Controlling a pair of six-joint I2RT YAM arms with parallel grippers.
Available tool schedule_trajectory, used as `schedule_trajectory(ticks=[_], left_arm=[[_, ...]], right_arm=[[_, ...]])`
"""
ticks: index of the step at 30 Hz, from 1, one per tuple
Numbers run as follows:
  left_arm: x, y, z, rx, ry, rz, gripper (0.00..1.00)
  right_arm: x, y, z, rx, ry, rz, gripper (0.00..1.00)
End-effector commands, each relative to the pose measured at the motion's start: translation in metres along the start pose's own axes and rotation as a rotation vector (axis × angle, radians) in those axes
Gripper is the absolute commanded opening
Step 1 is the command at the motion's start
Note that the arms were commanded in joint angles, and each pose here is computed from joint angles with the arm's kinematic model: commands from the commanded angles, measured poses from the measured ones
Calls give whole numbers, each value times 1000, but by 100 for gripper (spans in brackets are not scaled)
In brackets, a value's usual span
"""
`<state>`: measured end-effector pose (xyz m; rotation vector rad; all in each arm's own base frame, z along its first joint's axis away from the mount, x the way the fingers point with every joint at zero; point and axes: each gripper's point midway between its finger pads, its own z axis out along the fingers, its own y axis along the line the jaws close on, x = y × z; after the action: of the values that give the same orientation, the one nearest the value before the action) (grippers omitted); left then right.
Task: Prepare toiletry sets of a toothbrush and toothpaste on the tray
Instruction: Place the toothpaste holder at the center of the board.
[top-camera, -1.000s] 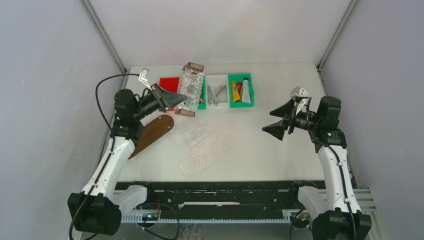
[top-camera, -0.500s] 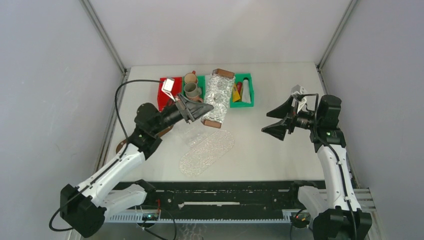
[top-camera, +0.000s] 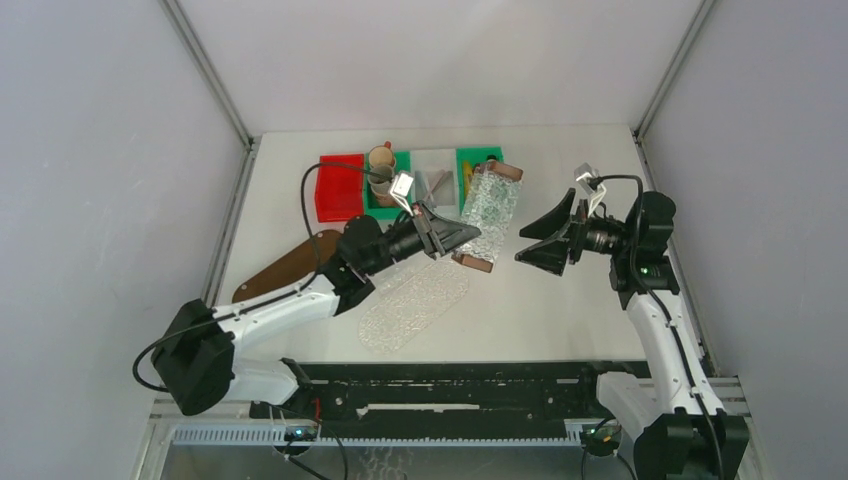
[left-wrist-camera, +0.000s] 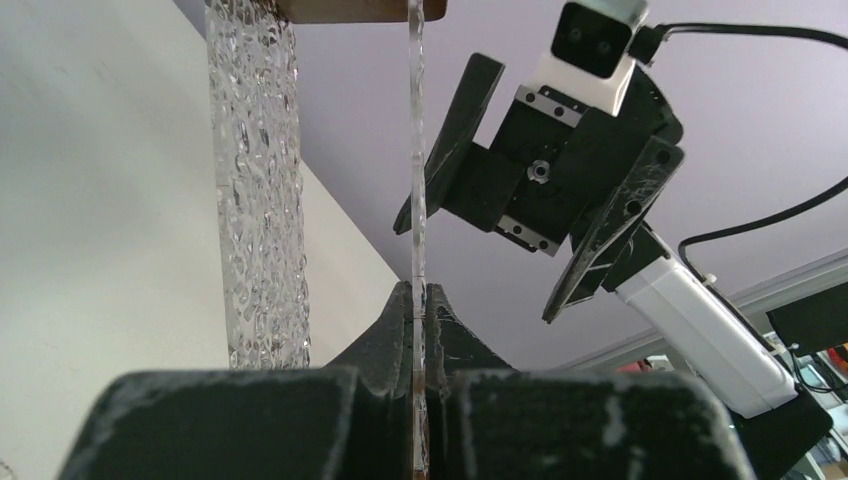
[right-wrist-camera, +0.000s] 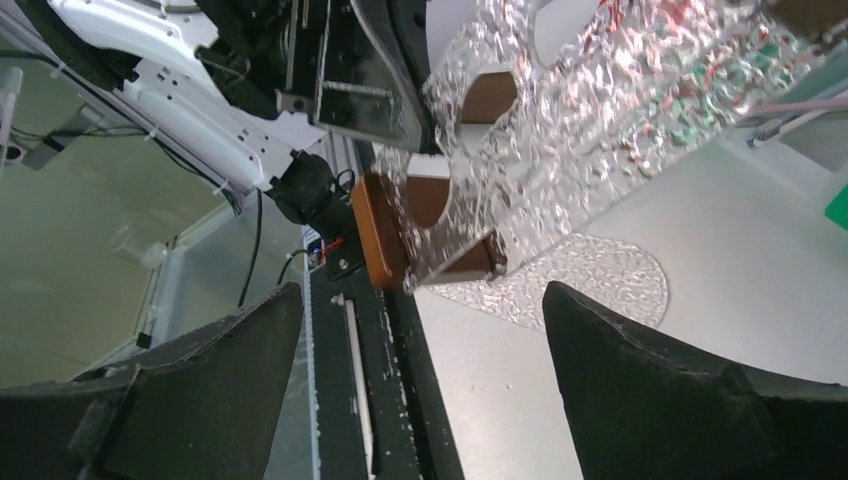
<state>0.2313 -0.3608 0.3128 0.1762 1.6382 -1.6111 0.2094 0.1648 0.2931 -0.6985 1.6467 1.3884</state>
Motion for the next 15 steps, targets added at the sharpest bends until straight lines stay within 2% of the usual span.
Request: schedule_trajectory(ticks=[1, 10, 15], left_arm=[[-42, -66, 10, 205, -159, 57, 0], [-42, -75, 11, 267, -179, 44, 0], [-39, -78, 17, 285, -177, 35, 0]], right_arm=[[-12, 0, 4, 22, -43, 52, 97], [-13, -8, 9, 43, -85, 154, 85], [-11, 1, 14, -2, -77, 165, 61]])
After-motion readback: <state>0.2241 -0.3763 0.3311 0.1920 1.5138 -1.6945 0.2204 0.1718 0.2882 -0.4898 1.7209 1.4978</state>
